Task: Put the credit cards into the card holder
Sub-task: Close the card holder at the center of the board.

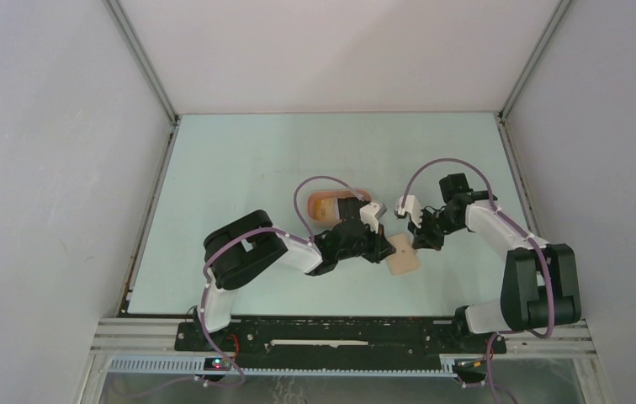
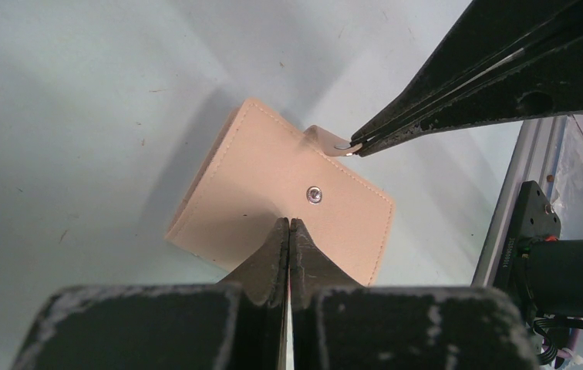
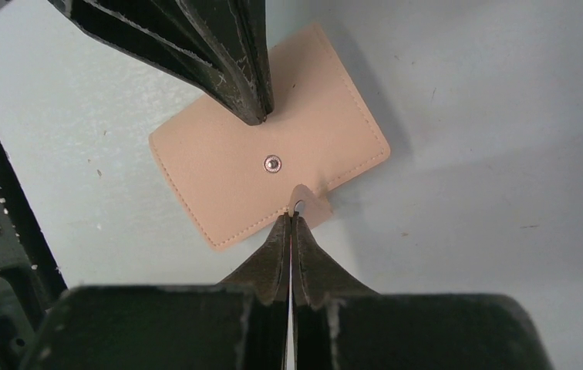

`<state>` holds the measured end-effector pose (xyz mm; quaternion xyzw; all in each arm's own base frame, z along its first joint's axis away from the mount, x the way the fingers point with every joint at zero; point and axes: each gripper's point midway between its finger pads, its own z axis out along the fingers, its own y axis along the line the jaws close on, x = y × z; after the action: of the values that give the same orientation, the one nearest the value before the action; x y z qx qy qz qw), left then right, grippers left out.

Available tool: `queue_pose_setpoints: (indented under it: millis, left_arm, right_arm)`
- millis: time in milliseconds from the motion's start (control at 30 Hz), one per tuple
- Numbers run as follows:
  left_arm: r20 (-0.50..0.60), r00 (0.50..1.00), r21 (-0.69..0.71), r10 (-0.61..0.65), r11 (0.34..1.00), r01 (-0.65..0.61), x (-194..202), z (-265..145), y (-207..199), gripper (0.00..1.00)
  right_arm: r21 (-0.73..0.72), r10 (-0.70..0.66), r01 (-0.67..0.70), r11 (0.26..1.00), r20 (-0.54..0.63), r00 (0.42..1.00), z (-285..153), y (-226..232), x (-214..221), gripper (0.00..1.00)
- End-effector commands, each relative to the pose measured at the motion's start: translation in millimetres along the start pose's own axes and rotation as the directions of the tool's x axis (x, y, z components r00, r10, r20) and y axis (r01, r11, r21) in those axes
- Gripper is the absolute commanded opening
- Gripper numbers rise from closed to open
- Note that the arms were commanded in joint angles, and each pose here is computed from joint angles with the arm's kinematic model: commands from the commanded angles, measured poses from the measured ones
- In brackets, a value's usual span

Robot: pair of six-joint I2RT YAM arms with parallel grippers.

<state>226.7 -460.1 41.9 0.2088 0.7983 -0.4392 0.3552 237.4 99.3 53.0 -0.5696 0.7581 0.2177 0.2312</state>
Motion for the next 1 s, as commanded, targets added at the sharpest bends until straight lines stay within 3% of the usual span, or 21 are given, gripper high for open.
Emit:
queue_pose_setpoints:
  millis: [0, 967]
  left_arm:
    - [-0.013, 1.000, -0.016, 0.025, 1.000, -0.025, 3.5, -2.7, 5.9, 0.01]
    - [-0.021, 1.000, -0.006, 0.023, 1.000, -0.023, 5.2, -1.4, 5.2, 0.01]
  right_arm:
    - [0.032, 0.009, -0.012, 0.999, 0.072, 0.997, -11.8, -4.8, -24.7, 0.00]
    - [-0.074, -0.102, 0.098, 0.992, -0.048, 0.994, 23.7, 18.4, -12.3, 0.00]
